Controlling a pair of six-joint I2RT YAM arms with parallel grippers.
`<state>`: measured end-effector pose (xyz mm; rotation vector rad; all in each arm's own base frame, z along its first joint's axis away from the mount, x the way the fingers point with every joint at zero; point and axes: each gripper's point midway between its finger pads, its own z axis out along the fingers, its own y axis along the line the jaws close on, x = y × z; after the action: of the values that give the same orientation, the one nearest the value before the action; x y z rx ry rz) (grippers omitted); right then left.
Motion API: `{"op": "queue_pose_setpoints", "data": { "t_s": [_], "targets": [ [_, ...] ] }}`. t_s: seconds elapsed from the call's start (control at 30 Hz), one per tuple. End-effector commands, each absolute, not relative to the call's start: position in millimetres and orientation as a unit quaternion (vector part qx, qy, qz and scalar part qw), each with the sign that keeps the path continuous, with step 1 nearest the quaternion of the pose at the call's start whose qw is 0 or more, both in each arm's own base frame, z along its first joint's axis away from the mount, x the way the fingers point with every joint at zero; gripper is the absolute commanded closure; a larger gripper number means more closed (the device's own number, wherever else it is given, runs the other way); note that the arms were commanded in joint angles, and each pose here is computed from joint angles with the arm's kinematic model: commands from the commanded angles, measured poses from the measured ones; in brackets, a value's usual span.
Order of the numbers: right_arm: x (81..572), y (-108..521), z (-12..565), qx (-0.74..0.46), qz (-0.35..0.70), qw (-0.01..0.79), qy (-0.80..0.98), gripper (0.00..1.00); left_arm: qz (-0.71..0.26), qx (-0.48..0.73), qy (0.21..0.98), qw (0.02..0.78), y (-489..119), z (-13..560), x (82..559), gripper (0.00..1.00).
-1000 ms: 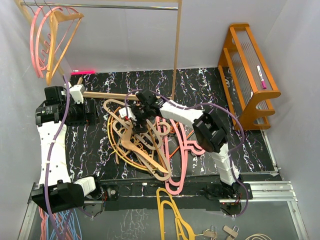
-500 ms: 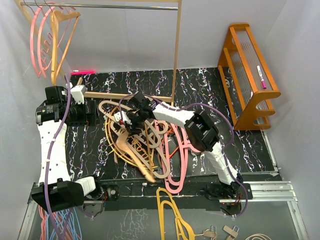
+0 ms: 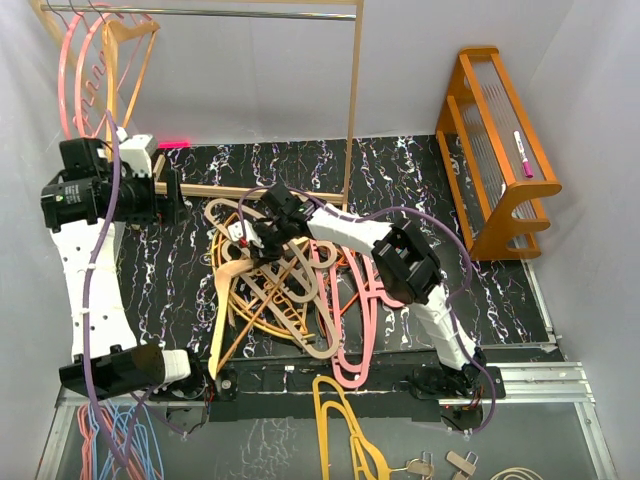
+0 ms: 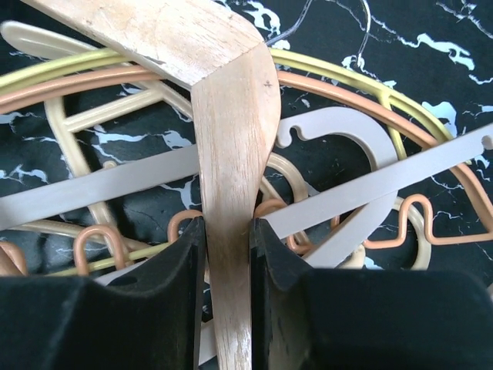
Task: Organize the hangers
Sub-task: Pick up the hanger at the center of the board.
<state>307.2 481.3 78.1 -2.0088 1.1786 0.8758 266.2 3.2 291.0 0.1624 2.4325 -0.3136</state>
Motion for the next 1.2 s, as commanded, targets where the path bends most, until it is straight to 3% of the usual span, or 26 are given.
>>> {"op": "queue_pose_setpoints", "data": {
  "t_s": [0.0,0.1,0.23,0.5,0.87,1.1,1.17],
  "targets": [
    [293.6,485.8,160.8,-0.745,0.351,0.407,0.395,0.92,-0.132,0.071,0.924,0.353,-4.4,326.4,255.0,0.03],
    [294.1,476.9,185.7,-0.708,0.352,0.464,0.399,0.92,-0.129,0.064,0.936,0.32,-0.3,311.2,247.8,0.03],
    [312.5,448.6,204.4,-0.652,0.341,0.526,0.427,0.92,-0.201,0.087,0.943,0.252,-9.5,275.2,224.2,0.03],
    [356.9,411.4,227.1,-0.532,0.274,0.642,0.478,0.92,-0.257,0.123,0.939,0.193,-24.6,235.9,208.6,0.03],
    [393.6,417.7,229.7,-0.46,0.232,0.694,0.503,0.92,-0.297,0.156,0.938,0.089,-45.3,192.8,201.2,0.03],
    [394.7,414.6,226.7,-0.463,0.218,0.697,0.502,0.92,-0.275,0.173,0.942,0.089,-30.1,188.2,219.7,0.03],
    [396.4,410.7,224.1,-0.464,0.207,0.698,0.505,0.92,-0.275,0.172,0.942,0.086,-26.4,186.6,222.3,0.1]
  ]
}}
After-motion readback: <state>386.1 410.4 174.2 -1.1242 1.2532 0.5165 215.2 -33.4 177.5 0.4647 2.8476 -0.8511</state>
